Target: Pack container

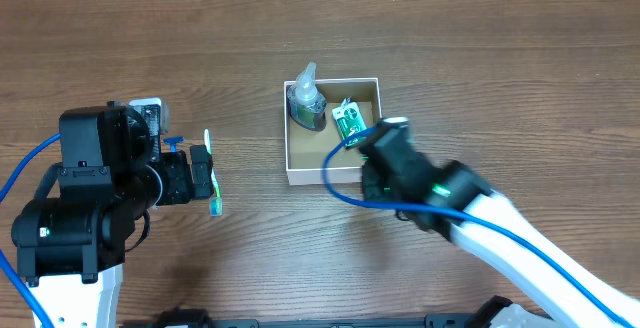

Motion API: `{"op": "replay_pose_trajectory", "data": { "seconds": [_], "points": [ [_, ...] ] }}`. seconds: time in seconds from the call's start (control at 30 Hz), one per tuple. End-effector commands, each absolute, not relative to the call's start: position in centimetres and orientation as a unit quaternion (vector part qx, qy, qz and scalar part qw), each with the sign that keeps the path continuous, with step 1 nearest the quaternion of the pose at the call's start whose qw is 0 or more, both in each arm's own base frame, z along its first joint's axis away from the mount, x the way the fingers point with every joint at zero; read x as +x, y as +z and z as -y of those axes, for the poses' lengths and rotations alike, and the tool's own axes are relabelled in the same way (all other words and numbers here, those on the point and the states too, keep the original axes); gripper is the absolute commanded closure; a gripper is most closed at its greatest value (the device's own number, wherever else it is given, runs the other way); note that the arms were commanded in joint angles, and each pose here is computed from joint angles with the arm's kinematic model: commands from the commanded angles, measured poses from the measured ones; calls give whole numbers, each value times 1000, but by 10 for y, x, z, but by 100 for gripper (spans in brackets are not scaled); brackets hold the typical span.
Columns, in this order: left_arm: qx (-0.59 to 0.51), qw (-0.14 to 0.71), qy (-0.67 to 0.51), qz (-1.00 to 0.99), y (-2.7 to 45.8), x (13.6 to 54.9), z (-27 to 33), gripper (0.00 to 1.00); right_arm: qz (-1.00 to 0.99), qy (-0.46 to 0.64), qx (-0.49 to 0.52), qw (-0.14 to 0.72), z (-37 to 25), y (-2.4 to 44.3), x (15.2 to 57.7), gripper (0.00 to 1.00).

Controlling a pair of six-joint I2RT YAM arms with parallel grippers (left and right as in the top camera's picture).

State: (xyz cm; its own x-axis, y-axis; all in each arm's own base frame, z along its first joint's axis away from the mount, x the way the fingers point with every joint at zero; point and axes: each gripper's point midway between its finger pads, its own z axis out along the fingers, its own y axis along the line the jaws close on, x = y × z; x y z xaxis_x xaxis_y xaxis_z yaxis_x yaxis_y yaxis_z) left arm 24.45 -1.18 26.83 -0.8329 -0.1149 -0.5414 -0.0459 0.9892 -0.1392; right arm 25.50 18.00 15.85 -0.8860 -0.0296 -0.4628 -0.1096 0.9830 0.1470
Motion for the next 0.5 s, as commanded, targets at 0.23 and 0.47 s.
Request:
{"op": "replay_pose_trajectory", "data": {
  "seconds": [0.23,0.47],
  "points": [
    [-63,291,-78,-951,272,259,16,0,-919,86,200,330,-40,233,254,0],
    [-91,196,-82,-973,221,289,17,0,-929,52,278,238,8,200,238,0]
  ]
}}
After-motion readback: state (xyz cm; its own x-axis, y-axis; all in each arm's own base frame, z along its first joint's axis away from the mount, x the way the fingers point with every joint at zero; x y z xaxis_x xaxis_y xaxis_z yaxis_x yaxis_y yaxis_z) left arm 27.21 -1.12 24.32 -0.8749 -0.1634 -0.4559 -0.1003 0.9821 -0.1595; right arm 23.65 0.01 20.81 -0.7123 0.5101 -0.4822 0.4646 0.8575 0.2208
